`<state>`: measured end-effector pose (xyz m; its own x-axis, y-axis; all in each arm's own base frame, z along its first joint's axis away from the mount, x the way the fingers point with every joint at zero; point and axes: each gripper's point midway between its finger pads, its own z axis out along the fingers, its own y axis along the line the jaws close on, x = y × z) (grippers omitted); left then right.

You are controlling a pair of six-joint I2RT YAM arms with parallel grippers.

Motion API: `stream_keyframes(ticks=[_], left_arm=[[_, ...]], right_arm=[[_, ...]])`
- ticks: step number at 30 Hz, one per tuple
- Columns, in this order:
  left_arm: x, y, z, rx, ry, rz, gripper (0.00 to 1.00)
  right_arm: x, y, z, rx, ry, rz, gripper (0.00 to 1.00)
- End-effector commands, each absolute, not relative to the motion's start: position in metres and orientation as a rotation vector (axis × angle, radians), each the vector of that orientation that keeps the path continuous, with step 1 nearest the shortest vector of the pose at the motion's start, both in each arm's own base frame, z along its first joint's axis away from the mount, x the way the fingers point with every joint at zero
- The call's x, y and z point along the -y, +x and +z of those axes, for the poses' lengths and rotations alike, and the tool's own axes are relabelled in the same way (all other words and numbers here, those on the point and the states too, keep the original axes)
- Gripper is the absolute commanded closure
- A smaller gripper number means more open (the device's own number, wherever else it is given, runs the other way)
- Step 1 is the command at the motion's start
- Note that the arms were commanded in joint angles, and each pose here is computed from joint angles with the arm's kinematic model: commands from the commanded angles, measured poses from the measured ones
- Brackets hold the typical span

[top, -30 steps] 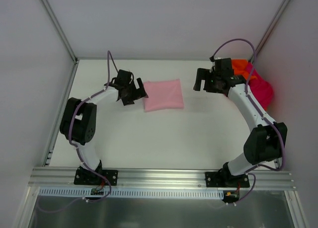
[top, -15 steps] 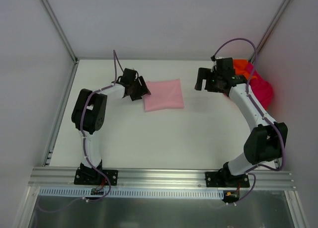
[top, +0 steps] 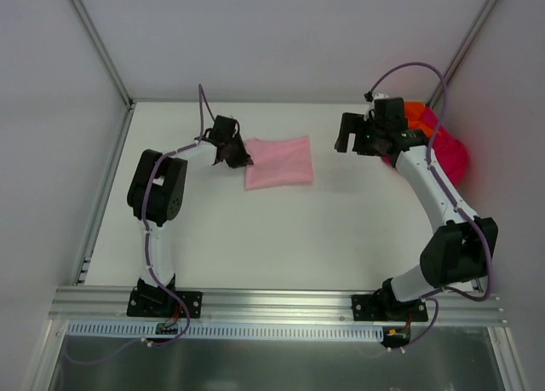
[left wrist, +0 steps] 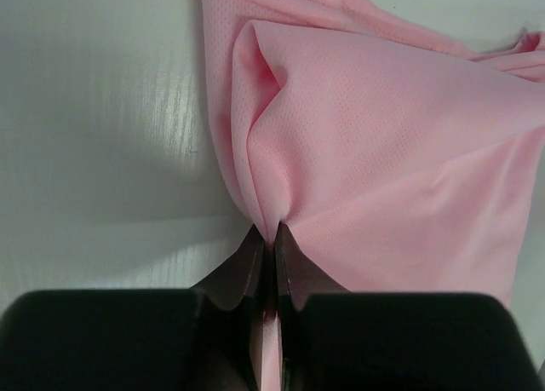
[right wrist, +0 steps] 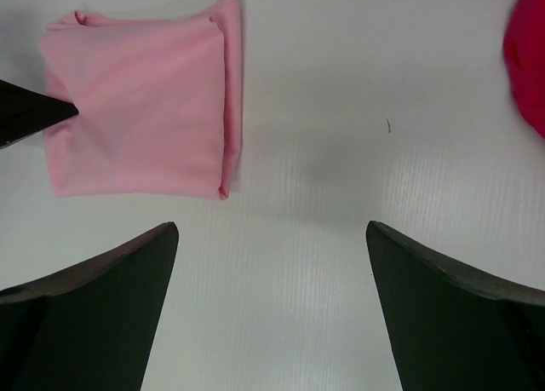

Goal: Fold and stack the t-shirts

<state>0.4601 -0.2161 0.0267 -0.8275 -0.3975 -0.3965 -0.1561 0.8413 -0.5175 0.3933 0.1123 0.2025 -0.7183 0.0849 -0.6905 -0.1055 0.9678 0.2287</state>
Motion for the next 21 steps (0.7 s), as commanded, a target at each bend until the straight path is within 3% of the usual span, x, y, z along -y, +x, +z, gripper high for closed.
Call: stream_keyframes(ticks=[1,11,21], left_arm=[[0.203,0.471,0.032,-2.507,-0.368,-0.577,1.00],[0.098,0.512,0.061,-2.491,-0.403,-0.436,1.00],[-0.025,0.557,0.061,-2.482,-0.458,-0.326,1.00]], right_arm=[[-0.108,0.395,0.245,-2.227,-0.025,0.328,0.00],[-0.107,0.408,0.272,-2.150,-0.024,0.321,0.00],[-0.089,0.421,0.249,-2.196,-0.011,0.172,0.00]])
